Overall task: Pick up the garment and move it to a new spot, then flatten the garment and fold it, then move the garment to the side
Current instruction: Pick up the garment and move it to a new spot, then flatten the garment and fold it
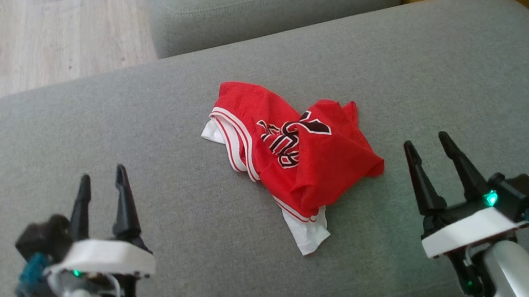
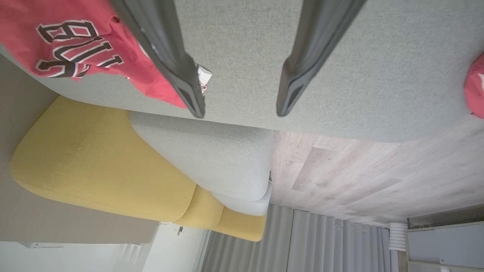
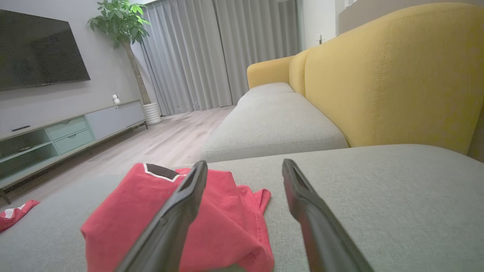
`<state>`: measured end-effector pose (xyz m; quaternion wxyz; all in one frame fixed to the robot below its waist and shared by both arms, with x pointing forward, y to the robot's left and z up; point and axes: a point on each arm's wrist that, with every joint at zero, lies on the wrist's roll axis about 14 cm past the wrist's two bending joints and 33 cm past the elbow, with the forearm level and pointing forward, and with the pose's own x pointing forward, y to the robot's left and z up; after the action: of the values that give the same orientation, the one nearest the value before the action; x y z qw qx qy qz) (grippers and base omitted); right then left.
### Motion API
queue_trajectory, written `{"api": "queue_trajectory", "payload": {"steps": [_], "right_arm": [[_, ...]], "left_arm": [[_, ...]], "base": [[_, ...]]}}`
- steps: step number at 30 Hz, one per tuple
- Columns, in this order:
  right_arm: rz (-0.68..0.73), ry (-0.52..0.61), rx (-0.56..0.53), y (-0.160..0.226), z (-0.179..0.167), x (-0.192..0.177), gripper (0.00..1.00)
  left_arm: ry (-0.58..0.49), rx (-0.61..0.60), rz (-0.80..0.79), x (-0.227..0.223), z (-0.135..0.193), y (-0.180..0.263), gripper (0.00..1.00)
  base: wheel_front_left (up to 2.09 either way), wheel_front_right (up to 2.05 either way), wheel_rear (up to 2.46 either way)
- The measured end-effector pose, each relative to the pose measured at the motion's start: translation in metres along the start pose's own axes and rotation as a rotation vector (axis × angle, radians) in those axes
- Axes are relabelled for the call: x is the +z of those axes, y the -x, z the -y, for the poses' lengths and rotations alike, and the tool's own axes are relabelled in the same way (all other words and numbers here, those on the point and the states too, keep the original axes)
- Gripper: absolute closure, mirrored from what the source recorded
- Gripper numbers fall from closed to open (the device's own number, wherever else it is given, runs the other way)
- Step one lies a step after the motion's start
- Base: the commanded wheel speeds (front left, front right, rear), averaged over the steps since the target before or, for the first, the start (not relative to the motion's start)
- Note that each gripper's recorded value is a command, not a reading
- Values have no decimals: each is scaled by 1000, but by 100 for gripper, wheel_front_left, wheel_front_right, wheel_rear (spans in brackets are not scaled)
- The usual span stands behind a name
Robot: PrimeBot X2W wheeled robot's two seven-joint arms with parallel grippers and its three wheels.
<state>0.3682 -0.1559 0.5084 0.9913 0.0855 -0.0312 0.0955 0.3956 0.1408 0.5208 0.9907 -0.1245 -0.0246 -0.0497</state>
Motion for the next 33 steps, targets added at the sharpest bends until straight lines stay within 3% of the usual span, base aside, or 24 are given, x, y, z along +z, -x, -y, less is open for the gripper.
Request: {"api": "queue_trajectory", "payload": {"steps": [26,31,33], "right_arm": [[-47,13,-23,0,11,-13,0],[-52,13,-23,-1,11,-14,0],[-48,15,-23,-3,12,-13,0]], "left_arm": [[19,-5,-3,-13,4,9,0],[27,-25,-50,-28,7,12,0],[53,-74,-138,-45,21,14,0]], "base": [[0,0,0],[0,0,0],[0,0,0]]}}
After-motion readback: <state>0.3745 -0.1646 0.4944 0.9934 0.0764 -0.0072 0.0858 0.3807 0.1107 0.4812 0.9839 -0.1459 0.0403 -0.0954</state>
